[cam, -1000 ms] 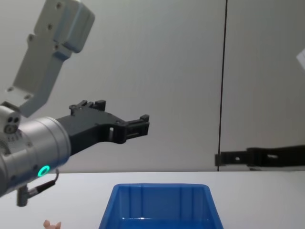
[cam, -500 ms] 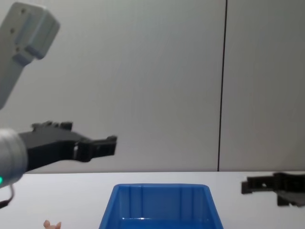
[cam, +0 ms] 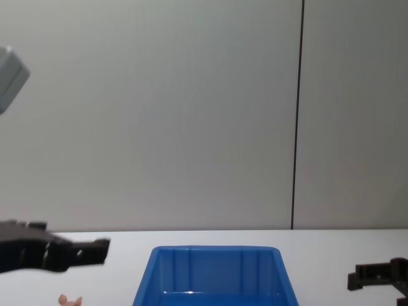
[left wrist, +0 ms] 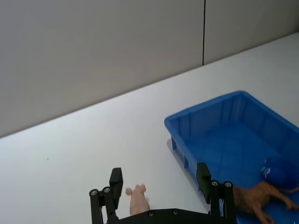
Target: Pick up the two dolls from the table and place them into the box.
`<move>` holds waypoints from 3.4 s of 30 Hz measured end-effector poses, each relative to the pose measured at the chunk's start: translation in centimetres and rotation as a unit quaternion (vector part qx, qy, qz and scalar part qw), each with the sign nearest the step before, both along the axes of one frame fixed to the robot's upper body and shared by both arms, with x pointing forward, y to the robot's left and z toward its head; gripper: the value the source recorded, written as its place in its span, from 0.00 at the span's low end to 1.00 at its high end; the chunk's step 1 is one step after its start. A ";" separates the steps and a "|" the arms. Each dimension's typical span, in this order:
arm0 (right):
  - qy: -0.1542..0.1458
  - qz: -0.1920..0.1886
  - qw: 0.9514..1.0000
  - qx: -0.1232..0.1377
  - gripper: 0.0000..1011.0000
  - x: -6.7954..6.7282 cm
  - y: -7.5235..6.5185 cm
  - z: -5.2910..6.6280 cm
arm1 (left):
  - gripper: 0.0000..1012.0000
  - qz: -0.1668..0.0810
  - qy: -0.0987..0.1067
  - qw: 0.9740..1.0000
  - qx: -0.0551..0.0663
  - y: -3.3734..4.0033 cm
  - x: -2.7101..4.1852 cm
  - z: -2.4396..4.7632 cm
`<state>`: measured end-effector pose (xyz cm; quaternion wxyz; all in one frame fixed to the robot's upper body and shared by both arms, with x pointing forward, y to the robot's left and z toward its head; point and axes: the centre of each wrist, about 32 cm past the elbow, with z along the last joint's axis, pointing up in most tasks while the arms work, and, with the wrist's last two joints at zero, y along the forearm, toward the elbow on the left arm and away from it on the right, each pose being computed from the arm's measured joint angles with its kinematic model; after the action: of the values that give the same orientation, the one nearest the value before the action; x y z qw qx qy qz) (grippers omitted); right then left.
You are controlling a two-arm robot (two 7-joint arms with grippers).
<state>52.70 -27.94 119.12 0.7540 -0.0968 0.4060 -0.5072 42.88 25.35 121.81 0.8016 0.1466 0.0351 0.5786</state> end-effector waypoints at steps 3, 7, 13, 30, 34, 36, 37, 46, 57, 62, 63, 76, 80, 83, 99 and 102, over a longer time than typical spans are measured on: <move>0.008 -0.003 1.000 0.003 0.99 0.0 -0.2 -0.2 | 0.99 0.004 0.016 1.000 -0.001 0.37 -0.28 0.02; 0.017 -0.007 1.000 0.006 0.99 0.0 -0.4 -0.3 | 0.99 0.010 0.060 0.998 -0.002 1.29 -0.67 -0.19; 0.025 -0.010 1.000 0.008 0.99 0.0 -0.6 -0.5 | 0.99 0.009 0.103 0.995 -0.002 2.36 -0.35 -0.69; 0.034 -0.014 0.999 0.011 0.99 -0.1 -0.9 -0.6 | 0.99 -0.023 0.180 0.983 -0.010 5.36 4.03 -3.25; 0.035 -0.014 0.999 0.011 0.99 -0.1 -0.9 -0.6 | 0.99 -0.025 0.188 0.982 -0.012 5.81 5.12 -3.84; 0.036 -0.014 0.999 0.011 0.99 -0.1 -0.9 -0.6 | 0.99 -0.026 0.190 0.981 -0.012 5.92 5.35 -3.96; 0.036 -0.014 0.999 0.012 0.99 -0.1 -0.9 -0.6 | 0.97 -0.026 0.192 0.981 -0.012 6.02 5.61 -4.09; 0.037 -0.015 0.999 0.012 0.99 -0.1 -1.0 -0.7 | 0.77 -0.028 0.199 0.980 -0.013 6.37 6.51 -4.55; 0.037 -0.015 0.999 0.012 0.99 -0.1 -1.0 -0.7 | 0.50 -0.030 0.202 0.979 -0.014 6.56 7.02 -4.79; 0.037 -0.015 0.999 0.012 0.99 -0.1 -1.0 -0.7 | 0.42 -0.031 0.196 0.980 -0.014 6.55 7.00 -4.80; 0.037 -0.015 0.999 0.012 0.99 -0.1 -1.0 -0.7 | 0.42 -0.031 0.196 0.980 -0.014 6.55 7.00 -4.80; 0.037 -0.015 0.999 0.012 0.99 -0.1 -0.9 -0.7 | 0.41 -0.033 0.129 0.991 -0.017 6.40 6.56 -4.03; 0.037 -0.015 0.999 0.012 0.99 -0.1 -0.9 -0.7 | 0.41 -0.038 0.104 0.994 -0.021 6.33 6.50 -3.64; 0.037 -0.015 0.999 0.012 0.99 -0.1 -0.9 -0.7 | 0.41 -0.047 0.082 0.995 -0.027 6.24 6.52 -3.24; 0.037 -0.015 0.999 0.012 0.99 -0.1 -0.9 -0.7 | 0.41 -0.138 0.023 0.987 -0.074 5.40 8.14 -1.08; 0.037 -0.015 0.999 0.012 0.99 -0.1 -0.9 -0.7 | 0.41 -0.161 0.022 0.983 -0.084 5.15 8.65 -0.82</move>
<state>52.63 -28.88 118.46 0.7320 -0.1003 0.4411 -0.5094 51.53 30.50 120.99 0.8926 0.0955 0.0771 0.4339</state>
